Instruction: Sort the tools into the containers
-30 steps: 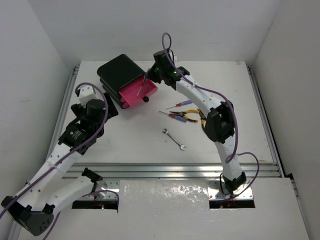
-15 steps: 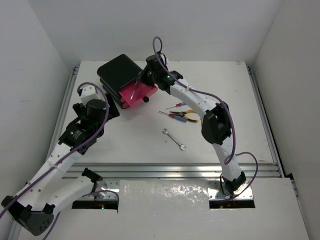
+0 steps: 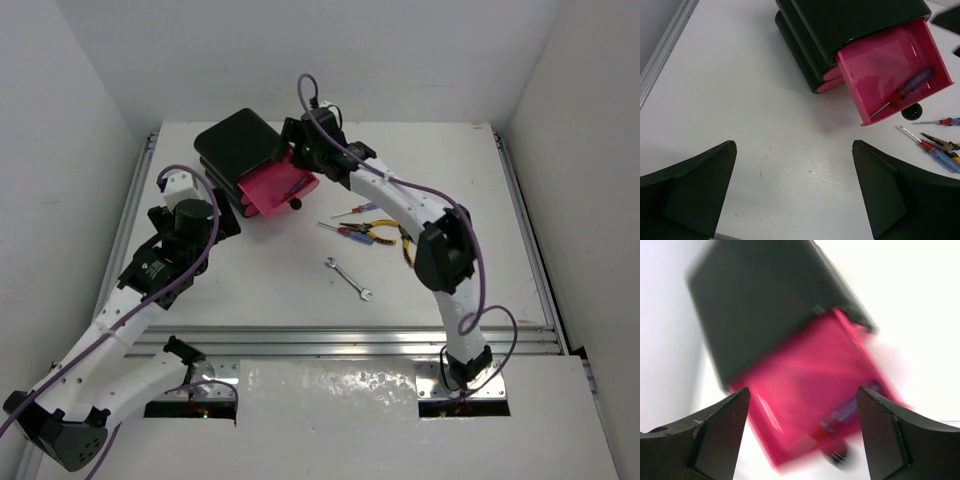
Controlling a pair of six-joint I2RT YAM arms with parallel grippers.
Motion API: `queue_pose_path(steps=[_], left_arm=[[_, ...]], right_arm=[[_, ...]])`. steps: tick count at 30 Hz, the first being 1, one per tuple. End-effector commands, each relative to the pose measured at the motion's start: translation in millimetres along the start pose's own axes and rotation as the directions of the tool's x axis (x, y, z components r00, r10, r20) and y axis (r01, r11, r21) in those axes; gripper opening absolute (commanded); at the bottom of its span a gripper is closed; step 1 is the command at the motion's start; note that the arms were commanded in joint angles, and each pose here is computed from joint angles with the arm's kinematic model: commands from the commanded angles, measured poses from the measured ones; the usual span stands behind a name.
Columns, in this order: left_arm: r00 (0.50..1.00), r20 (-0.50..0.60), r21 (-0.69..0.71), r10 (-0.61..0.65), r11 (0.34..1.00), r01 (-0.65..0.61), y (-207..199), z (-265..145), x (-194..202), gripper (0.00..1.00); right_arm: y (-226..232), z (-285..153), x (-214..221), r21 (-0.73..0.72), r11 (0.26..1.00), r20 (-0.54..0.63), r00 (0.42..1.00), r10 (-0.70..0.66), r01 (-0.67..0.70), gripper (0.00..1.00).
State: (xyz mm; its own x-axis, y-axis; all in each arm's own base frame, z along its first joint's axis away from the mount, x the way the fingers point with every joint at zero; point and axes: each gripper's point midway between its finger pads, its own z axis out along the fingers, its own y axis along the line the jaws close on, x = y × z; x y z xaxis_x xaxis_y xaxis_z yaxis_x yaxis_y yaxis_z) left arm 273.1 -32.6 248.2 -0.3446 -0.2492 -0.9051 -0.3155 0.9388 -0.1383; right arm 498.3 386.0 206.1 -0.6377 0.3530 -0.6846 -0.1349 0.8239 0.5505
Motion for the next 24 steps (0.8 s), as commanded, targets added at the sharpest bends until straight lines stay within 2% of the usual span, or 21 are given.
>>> queue_pose_path(steps=[1,2,3,4,5,7,8,9,10,11,13,14,18,24], left_arm=[[0.999,0.033,0.009,-0.015,1.000,0.015,-2,1,-8,0.99],[0.999,0.035,0.011,-0.017,1.000,0.016,-2,0,-9,0.99],[0.999,0.035,0.011,-0.017,1.000,0.016,-2,0,-9,0.99],[0.999,0.034,0.013,-0.015,1.000,0.015,-3,0,-9,1.00],[0.999,0.033,0.013,-0.016,1.000,0.015,-3,0,-9,1.00],[0.999,0.035,0.011,-0.016,1.000,0.015,-2,0,-10,1.00],[0.999,0.036,0.010,-0.016,1.000,0.016,-2,0,-10,1.00],[0.999,0.036,0.010,-0.013,1.000,0.013,-2,0,-10,1.00],[0.999,0.036,0.008,-0.012,1.000,0.012,-1,0,-10,1.00],[0.999,0.037,0.007,-0.014,1.000,0.014,0,0,-10,1.00],[0.999,0.039,0.002,-0.013,1.000,0.013,1,0,-11,1.00],[0.999,0.042,0.003,-0.016,1.000,0.016,1,-1,-11,1.00],[0.999,0.043,0.005,-0.017,1.000,0.016,1,-1,-12,1.00],[0.999,0.032,0.005,-0.008,1.000,0.008,0,2,-9,1.00]], right_arm=[[-3,-67,-55,-0.038,0.934,0.124,0.929,-0.348,0.355,0.83],[-37,-66,-32,0.005,0.919,0.046,0.918,-0.393,0.393,0.83],[-42,-84,-33,-0.024,0.888,0.037,0.888,-0.459,0.459,0.83],[-67,-90,-32,-0.013,0.879,-0.001,0.879,-0.477,0.477,0.81],[-99,-91,-9,0.007,0.870,-0.081,0.867,-0.491,0.494,0.77],[-122,-106,-4,-0.023,0.829,-0.115,0.822,-0.558,0.560,0.74],[-139,-107,12,-0.034,0.813,-0.166,0.799,-0.578,0.581,0.72],[-151,-105,23,-0.063,0.769,-0.208,0.745,-0.633,0.636,0.71],[-159,-102,30,-0.072,0.749,-0.240,0.717,-0.654,0.659,0.70],[-166,-98,36,-0.073,0.742,-0.281,0.700,-0.657,0.667,0.56],[-188,-87,61,-0.094,0.731,-0.401,0.646,-0.649,0.676,0.41],[-192,-84,64,-0.085,0.735,-0.416,0.647,-0.639,0.672,0.39],[-206,-74,84,-0.084,0.746,-0.433,0.650,-0.625,0.661,0.42],[-225,-72,114,-0.081,0.739,-0.496,0.616,-0.612,0.669,0.41]])
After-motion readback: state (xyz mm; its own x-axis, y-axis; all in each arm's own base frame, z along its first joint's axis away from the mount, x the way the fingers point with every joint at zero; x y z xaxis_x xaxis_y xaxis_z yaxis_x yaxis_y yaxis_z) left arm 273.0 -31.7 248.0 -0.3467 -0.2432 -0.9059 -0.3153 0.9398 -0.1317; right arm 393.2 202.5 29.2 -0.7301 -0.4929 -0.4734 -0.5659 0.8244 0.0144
